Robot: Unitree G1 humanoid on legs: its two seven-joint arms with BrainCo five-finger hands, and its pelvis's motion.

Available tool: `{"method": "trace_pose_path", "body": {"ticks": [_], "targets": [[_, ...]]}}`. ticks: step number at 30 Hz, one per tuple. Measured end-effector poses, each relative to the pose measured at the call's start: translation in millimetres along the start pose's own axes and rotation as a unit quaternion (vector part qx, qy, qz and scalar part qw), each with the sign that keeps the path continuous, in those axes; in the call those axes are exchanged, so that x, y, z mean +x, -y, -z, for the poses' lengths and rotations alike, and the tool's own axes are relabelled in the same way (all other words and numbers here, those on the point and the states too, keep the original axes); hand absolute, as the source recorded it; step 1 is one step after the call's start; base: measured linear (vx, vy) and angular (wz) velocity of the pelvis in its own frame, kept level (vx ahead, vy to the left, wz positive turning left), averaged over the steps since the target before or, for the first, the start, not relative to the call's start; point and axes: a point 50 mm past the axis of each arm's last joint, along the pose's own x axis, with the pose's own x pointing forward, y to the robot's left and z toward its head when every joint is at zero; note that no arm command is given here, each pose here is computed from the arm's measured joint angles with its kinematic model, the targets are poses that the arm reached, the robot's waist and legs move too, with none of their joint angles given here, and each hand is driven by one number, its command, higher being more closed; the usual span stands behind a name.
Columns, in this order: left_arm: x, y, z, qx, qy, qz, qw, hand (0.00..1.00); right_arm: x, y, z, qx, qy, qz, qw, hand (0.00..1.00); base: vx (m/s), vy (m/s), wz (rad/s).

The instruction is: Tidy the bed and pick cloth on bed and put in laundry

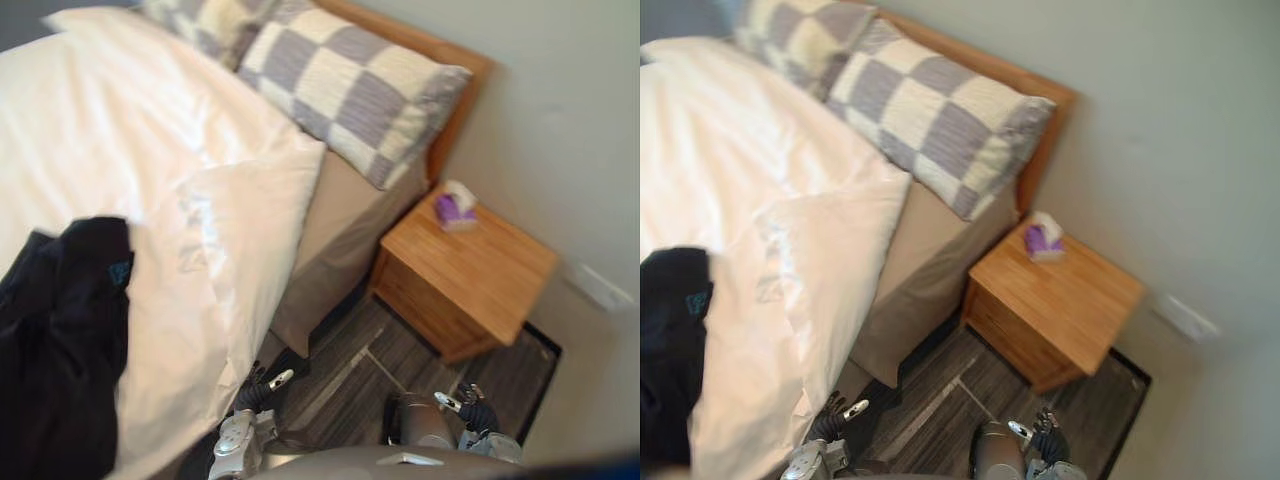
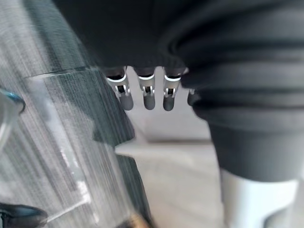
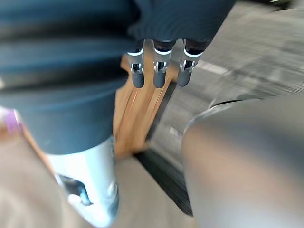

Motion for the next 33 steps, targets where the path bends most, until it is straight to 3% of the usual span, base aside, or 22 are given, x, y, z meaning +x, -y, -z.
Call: {"method": "trace_pose_path", "body": {"ticks": [4,6,18,25,26,30,33], "targets": [[-6.0,-1.7,12.6,-0.022,-0.014,-0.022,0.999,0.0,7.3,-25.9,-7.9,-0.095,0.0,-0.086,0.992,0.0,0.29,-0.226,1.12],[-9.1,-7.8,17.0,-0.027,-0.018,-0.039,0.999,0.0,12.4,-43.0,-15.0,-0.105,0.008,-0.116,0.988,0.0,0.21,-0.157,0.71],[-14.0,-20.2,11.4,0.019,0.014,-0.052,0.998,0.0,9.5,-57.5,0.3,-0.013,-0.035,-0.095,0.995,0.0,0.1,-0.016,0.99],[-19.2,-26.8,21.9,0.04,-0.007,-0.053,0.998,0.0,4.8,-29.6,10.4,0.154,-0.041,0.018,0.987,0.0,0.06,-0.047,-0.05],[-19.2,-22.5,28.8,0.036,-0.03,-0.05,0.998,0.0,-1.1,-15.7,20.6,0.206,-0.051,0.069,0.975,0.0,0.05,-0.11,-0.08],[-21.1,-18.4,37.6,0.024,-0.058,-0.047,0.997,0.0,-21.1,17.5,44.6,0.289,-0.061,0.188,0.937,0.0,0.0,-0.066,-0.24],[-22.5,-23.9,42.6,0.023,-0.08,-0.043,0.996,0.0,-31.7,35.3,50.5,0.319,-0.048,0.269,0.908,0.0,-0.03,-0.033,-0.49]]}}
